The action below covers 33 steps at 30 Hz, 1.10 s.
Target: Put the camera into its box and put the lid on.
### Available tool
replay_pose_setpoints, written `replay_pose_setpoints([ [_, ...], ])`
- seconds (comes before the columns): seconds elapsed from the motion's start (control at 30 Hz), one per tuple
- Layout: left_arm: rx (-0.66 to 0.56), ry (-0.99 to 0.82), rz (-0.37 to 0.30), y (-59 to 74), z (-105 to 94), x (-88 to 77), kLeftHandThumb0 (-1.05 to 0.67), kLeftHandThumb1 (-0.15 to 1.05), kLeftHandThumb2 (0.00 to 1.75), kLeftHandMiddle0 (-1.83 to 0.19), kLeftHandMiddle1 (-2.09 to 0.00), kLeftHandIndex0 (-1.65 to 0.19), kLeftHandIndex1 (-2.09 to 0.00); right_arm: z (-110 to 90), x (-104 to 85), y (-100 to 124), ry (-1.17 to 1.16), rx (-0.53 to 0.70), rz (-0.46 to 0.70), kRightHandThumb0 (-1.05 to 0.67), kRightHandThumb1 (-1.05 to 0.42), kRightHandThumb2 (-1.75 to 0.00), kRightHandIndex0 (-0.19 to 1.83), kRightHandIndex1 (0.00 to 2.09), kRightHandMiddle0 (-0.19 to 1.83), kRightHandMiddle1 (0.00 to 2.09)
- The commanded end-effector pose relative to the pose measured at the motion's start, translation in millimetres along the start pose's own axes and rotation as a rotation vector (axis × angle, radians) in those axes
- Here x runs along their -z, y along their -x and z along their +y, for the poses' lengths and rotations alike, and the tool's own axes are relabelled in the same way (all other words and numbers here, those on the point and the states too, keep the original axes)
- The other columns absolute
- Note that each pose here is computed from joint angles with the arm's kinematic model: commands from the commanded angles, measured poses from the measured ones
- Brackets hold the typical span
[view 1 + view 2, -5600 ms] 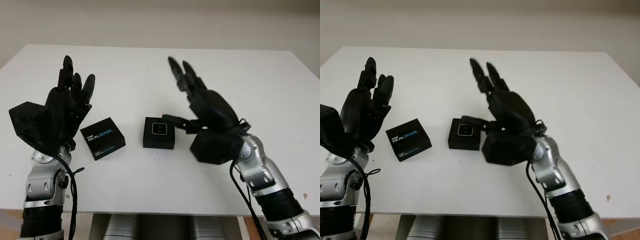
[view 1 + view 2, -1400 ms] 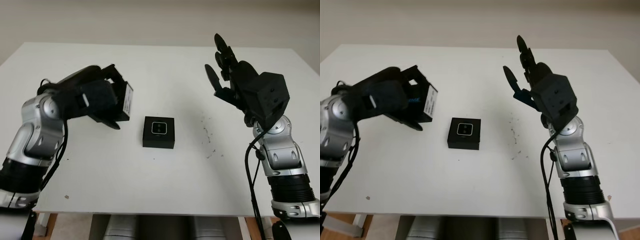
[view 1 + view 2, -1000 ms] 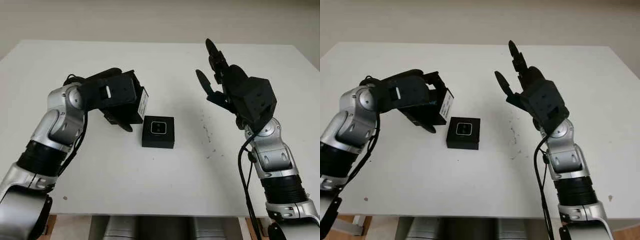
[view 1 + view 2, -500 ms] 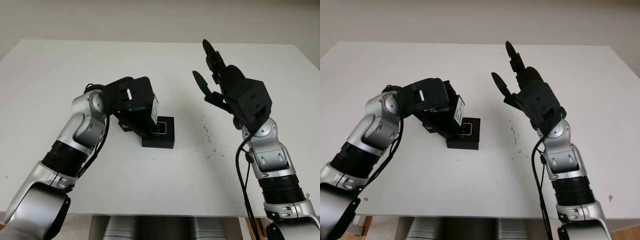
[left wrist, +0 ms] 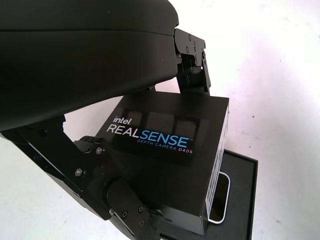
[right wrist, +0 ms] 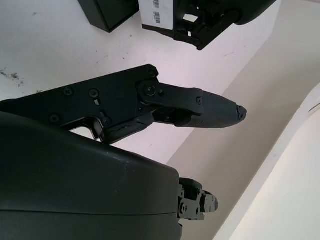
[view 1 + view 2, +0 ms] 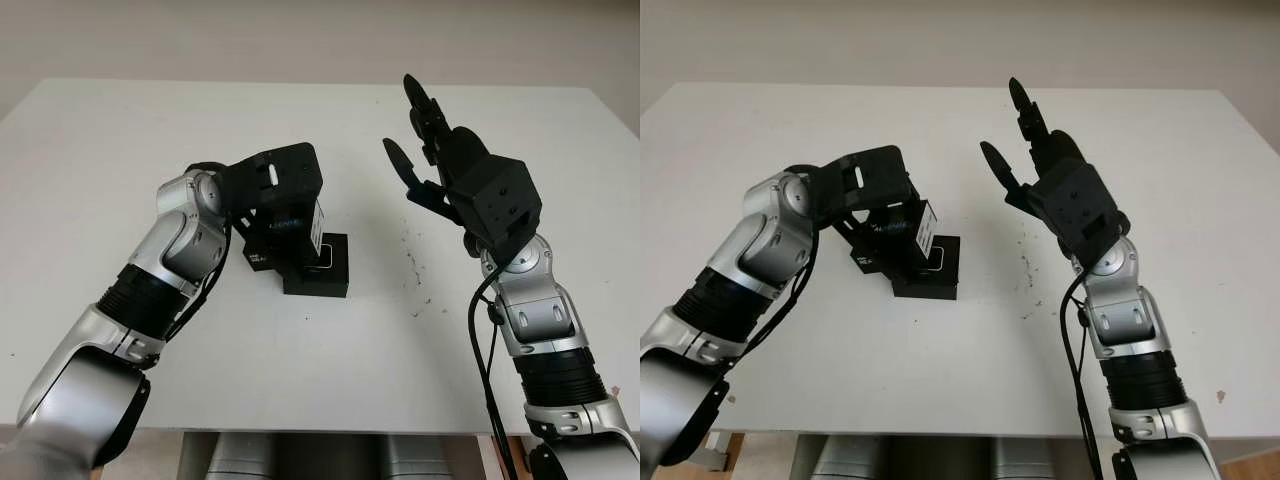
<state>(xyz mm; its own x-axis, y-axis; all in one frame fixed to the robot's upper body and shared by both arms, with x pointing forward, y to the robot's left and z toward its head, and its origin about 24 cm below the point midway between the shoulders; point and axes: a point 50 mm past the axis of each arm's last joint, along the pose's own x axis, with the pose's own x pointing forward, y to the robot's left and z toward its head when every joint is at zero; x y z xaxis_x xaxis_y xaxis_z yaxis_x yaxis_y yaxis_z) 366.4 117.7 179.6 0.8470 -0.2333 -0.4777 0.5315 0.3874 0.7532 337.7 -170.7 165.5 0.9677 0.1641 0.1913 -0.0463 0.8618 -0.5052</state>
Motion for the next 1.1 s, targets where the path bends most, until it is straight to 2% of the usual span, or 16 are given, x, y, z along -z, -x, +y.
replay_pose_setpoints([
  [0.0,-0.020,-0.004,-0.026,5.4,8.1,-11.1,-0.16,0.92,0.05,-0.58,-1.70,-0.39,-1.60,-4,-4.9,-2,0.010,0.014,-0.024,-0.73,-1.05,-0.58,0.00,0.06,0.01,0.11],
  [0.27,0.038,0.021,0.003,8.1,4.8,-12.8,-0.18,0.92,0.05,-0.58,-1.73,-0.34,-1.62,-3,-5.9,-2,0.003,0.012,-0.023,-0.72,-1.05,-0.57,-0.01,0.06,0.00,0.10],
  [0.57,0.086,-0.003,0.023,7.3,-2.0,-15.4,-0.20,0.91,0.05,-0.56,-1.66,-0.34,-1.61,-1,-6.2,-3,-0.010,0.015,-0.024,-0.72,-1.05,-0.57,-0.02,0.05,0.00,0.10],
  [0.83,0.084,-0.072,0.053,4.9,-10.1,-22.2,-0.19,0.92,0.05,-0.49,-1.80,-0.31,-1.58,0,-7.0,-4,-0.014,0.015,-0.024,-0.73,-1.05,-0.55,-0.02,0.05,0.00,0.10],
  [1.07,0.078,-0.160,0.015,-1.1,-19.0,-24.7,-0.21,0.93,0.06,-0.49,-1.78,-0.34,-1.59,1,-6.5,-4,-0.023,0.020,-0.034,-0.73,-1.05,-0.55,-0.02,0.05,0.00,0.10],
])
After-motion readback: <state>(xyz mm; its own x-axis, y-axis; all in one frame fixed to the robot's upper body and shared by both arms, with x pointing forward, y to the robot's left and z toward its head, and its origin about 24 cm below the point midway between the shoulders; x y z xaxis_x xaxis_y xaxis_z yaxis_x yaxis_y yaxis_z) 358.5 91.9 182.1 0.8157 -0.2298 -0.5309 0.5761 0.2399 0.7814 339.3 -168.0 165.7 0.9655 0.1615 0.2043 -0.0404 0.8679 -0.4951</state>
